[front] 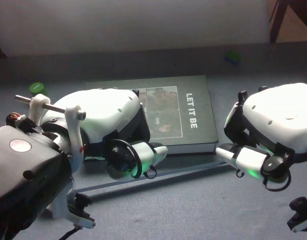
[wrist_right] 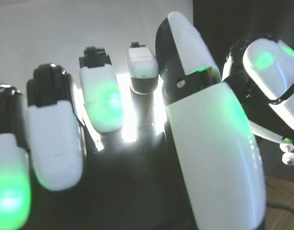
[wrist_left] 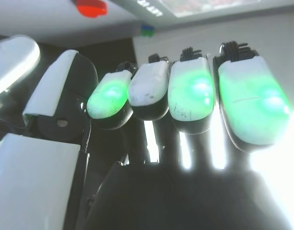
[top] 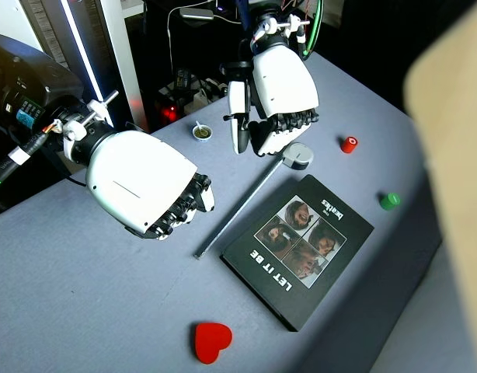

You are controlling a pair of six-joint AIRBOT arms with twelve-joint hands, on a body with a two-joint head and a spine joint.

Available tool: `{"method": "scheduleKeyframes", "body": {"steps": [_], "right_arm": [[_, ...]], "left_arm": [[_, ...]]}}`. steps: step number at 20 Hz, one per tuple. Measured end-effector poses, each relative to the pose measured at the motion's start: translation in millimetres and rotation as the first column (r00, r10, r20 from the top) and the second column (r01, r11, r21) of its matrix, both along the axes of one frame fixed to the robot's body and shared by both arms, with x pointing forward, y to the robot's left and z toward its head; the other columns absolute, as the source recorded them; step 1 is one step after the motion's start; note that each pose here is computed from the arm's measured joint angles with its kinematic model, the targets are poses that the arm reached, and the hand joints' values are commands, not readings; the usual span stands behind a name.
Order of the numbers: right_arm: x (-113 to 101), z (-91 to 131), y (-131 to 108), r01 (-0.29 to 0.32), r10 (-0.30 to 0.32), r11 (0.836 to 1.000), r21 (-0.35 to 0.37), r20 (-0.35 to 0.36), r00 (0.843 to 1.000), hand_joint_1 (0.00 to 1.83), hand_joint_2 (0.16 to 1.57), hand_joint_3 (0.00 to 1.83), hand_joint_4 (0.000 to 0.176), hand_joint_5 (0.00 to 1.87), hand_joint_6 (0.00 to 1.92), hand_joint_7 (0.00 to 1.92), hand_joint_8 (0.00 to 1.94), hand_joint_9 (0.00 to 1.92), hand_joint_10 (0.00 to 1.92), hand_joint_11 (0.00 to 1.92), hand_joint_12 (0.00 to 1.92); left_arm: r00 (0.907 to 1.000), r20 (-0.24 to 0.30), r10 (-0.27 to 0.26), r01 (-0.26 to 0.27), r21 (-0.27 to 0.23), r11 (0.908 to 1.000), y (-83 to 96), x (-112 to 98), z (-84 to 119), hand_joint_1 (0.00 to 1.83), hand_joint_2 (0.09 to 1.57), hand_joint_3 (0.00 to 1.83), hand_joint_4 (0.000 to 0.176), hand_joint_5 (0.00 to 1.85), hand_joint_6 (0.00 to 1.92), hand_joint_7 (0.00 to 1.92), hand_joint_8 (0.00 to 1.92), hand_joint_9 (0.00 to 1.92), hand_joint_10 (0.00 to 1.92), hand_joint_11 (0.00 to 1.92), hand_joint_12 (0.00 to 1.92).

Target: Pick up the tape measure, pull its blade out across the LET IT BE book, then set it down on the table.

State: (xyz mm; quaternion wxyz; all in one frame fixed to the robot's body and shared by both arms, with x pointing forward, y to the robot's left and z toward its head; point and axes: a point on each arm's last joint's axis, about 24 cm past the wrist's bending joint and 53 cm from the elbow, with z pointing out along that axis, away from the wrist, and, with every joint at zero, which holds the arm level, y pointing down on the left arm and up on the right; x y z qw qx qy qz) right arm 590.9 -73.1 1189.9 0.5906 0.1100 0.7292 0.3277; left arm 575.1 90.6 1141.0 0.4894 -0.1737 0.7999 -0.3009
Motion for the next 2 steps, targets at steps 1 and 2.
{"method": "scheduleKeyframes", "body": {"steps": [1, 2], "right_arm": [[-0.3, -0.3, 0.9, -0.002, 0.002, 1.0, 0.0, -0.001, 1.0, 0.82, 1.42, 0.0, 0.176, 1.35, 1.92, 1.56, 1.94, 1.8, 1.92, 1.92, 1.92], [-0.3, -0.4, 0.8, -0.002, 0.002, 1.0, 0.0, -0.001, 1.0, 0.81, 1.42, 0.0, 0.176, 1.35, 1.92, 1.57, 1.94, 1.81, 1.92, 1.92, 1.92]], "left_arm": [[1.0, -0.003, 0.004, -0.004, -0.009, 0.9999, -0.3, 0.3, 1.2, 0.8, 1.24, 0.0, 0.0, 1.22, 1.92, 1.23, 1.92, 1.38, 1.92, 1.49, 1.92], [1.0, 0.001, 0.003, -0.003, -0.013, 0.9999, -1.2, 0.5, 2.9, 0.8, 1.24, 0.0, 0.0, 1.22, 1.92, 1.23, 1.92, 1.38, 1.92, 1.48, 1.92]]}}
